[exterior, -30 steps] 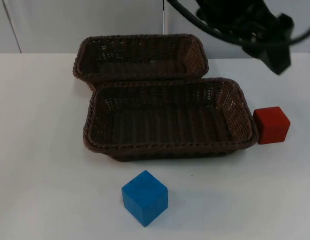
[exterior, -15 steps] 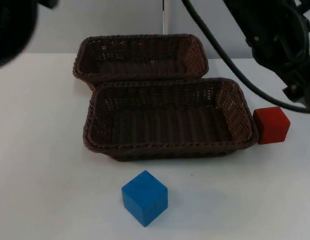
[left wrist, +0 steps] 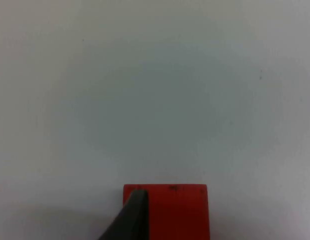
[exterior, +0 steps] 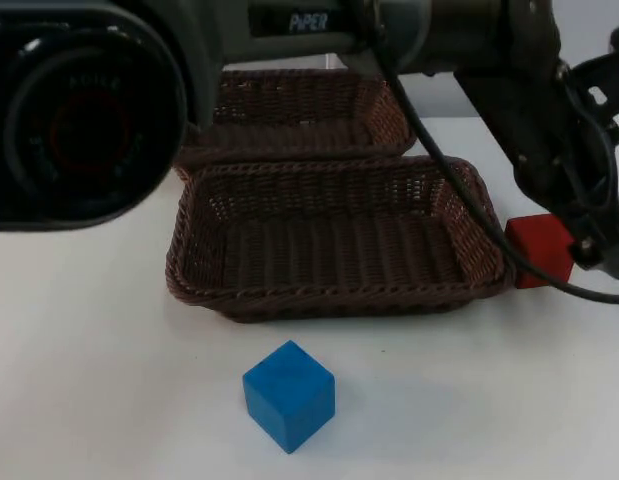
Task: Pick up one cube with the left hand and place it into the upper basket. Pick up one cube with the right hand and place it into the lower basket.
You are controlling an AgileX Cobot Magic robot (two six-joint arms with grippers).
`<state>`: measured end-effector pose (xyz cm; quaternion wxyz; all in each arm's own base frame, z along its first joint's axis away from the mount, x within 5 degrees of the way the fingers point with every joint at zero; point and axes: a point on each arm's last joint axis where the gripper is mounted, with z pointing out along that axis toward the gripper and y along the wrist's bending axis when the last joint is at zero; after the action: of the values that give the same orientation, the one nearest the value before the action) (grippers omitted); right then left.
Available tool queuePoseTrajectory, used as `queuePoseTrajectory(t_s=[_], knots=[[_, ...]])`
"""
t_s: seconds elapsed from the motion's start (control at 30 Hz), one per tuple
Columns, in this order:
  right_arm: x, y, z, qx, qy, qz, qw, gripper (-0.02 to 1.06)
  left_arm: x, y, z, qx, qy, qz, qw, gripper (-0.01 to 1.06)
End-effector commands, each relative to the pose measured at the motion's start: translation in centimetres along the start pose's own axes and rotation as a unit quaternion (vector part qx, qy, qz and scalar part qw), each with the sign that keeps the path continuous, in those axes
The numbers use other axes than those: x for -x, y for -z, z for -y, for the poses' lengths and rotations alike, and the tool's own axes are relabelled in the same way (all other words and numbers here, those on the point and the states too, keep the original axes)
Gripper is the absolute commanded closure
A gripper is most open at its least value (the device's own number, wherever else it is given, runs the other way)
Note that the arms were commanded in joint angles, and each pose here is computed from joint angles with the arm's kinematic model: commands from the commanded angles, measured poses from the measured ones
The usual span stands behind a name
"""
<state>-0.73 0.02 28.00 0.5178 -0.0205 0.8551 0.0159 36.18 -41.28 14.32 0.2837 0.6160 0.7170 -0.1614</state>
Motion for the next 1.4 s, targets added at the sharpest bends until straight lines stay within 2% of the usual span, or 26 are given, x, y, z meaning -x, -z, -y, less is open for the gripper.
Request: queuePoseTrajectory(t_s=[0.0, 0.23, 0.3, 0.67, 1.03, 1.37], knots=[[0.0, 0.0, 0.0, -0.001, -0.002, 0.004, 1.0000, -0.01, 0.0, -0.6, 0.2, 0.005, -0.003, 0.006, 1.000, 0.00], [0.0, 0.0, 0.0, 0.000, -0.002, 0.004, 1.0000, -0.01, -1.2, -2.1, -0.1, 0.020, -0.009, -0.013, 1.000, 0.00], [0.0, 0.0, -0.1, 0.001, -0.003, 0.004, 1.0000, -0.01, -1.7, -2.4, -0.7, 0.036, 0.004, -0.013, 0.999, 0.00], [0.0, 0.0, -0.2, 0.006, -0.005, 0.004, 1.0000, -0.01, -1.5, -2.4, -1.5, 0.064, 0.009, 0.011, 0.998, 0.00], [0.0, 0.0, -0.2, 0.006, -0.005, 0.004, 1.0000, -0.01, -3.0, -4.0, -1.0, 0.046, 0.012, -0.014, 0.999, 0.00], [0.0, 0.0, -0.2, 0.007, -0.006, 0.004, 1.0000, -0.01, -2.9, -4.1, -1.1, 0.051, 0.011, -0.009, 0.999, 0.00]])
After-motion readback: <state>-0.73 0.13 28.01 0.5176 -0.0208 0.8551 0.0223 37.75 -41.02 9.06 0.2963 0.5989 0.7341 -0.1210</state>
